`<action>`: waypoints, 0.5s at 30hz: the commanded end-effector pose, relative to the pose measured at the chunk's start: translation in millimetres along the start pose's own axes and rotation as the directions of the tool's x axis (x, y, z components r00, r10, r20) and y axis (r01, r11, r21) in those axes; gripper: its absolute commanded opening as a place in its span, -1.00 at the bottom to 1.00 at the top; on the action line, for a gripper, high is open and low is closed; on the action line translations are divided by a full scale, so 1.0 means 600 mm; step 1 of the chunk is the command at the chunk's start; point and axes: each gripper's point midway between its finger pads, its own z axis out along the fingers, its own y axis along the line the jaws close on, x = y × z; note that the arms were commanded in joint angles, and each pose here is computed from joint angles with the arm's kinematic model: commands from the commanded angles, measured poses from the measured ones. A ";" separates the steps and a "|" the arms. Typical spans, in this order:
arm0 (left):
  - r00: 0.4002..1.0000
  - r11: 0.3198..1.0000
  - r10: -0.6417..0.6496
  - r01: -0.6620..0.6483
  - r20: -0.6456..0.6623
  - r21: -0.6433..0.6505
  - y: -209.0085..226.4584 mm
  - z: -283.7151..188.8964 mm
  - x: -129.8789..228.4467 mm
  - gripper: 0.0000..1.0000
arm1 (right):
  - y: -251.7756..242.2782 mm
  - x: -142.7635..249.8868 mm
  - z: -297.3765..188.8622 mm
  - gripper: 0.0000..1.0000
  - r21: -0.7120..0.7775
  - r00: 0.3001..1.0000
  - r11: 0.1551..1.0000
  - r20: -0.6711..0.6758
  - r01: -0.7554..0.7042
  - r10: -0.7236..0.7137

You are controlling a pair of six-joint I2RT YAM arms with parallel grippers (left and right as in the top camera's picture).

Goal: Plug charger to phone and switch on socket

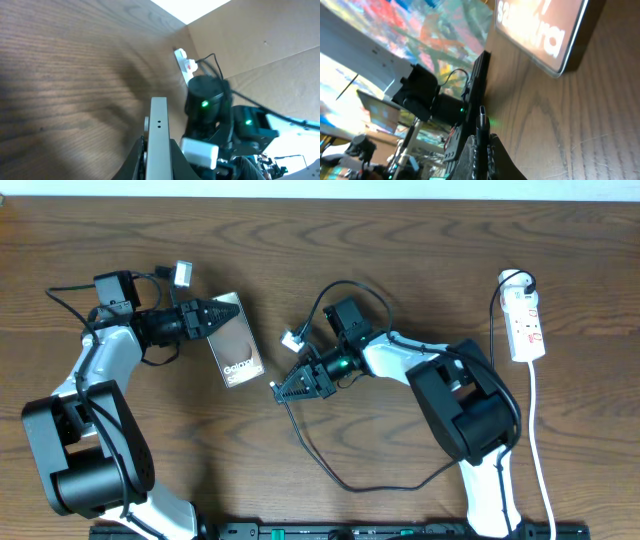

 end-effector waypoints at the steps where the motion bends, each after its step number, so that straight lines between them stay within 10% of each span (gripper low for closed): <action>1: 1.000 0.996 0.001 -0.003 0.016 0.091 -0.031 -0.006 -0.015 -0.86 | 0.021 0.011 0.017 -0.98 -0.104 0.996 0.991 -0.005 0.086 -0.087; 15: 0.997 0.978 0.070 -0.075 0.033 0.193 -0.061 -0.011 -0.026 -0.85 | 0.023 -0.011 0.030 -0.98 -0.109 0.975 0.969 -0.002 0.223 -0.224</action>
